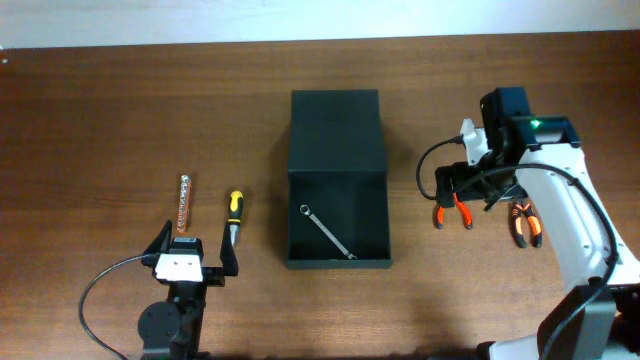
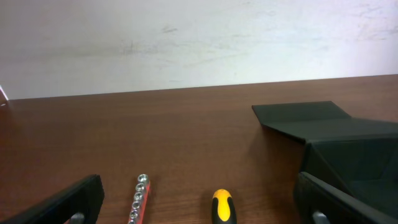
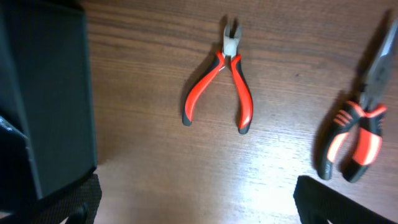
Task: Pack container
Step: 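Move the right gripper over the red-handled cutting pliers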
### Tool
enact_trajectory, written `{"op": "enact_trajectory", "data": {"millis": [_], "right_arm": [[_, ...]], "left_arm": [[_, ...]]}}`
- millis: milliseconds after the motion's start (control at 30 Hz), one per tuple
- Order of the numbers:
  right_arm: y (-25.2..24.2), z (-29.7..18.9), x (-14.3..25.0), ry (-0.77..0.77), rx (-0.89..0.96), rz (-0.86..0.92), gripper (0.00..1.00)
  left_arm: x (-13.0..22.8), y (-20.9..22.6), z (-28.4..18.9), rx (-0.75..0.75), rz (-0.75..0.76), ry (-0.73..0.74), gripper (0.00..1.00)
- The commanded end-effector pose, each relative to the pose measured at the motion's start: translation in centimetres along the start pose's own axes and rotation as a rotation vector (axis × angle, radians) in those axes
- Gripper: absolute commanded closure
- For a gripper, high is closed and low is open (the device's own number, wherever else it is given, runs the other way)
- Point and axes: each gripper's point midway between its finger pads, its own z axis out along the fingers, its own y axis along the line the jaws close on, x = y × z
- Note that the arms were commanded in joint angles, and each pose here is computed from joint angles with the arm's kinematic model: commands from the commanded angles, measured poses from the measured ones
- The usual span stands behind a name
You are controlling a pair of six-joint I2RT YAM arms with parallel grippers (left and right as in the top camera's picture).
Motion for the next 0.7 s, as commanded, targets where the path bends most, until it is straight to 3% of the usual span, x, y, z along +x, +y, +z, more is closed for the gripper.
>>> {"op": "enact_trajectory", "data": {"millis": [0, 333, 467, 667], "right_arm": [[0.5, 1.6, 0.4, 0.007, -0.027, 0.042, 0.01], [0.3, 3.1, 0.7, 0.009, -0.018, 0.386, 0.01], [1.2, 3.1, 0.5, 0.003, -0.038, 0.366, 0.01], [5.6, 2.7, -2.0, -0.068, -0.231, 0.297, 0.01]], "left_arm": [[0.2, 0.2, 0.0, -0.010, 0.015, 0.000, 0.01], [0.2, 0.2, 0.0, -0.009, 0.015, 0.000, 0.01], [0.2, 0.2, 0.0, -0.009, 0.015, 0.000, 0.01], [0.2, 0.2, 0.0, -0.010, 0.015, 0.000, 0.01]]}}
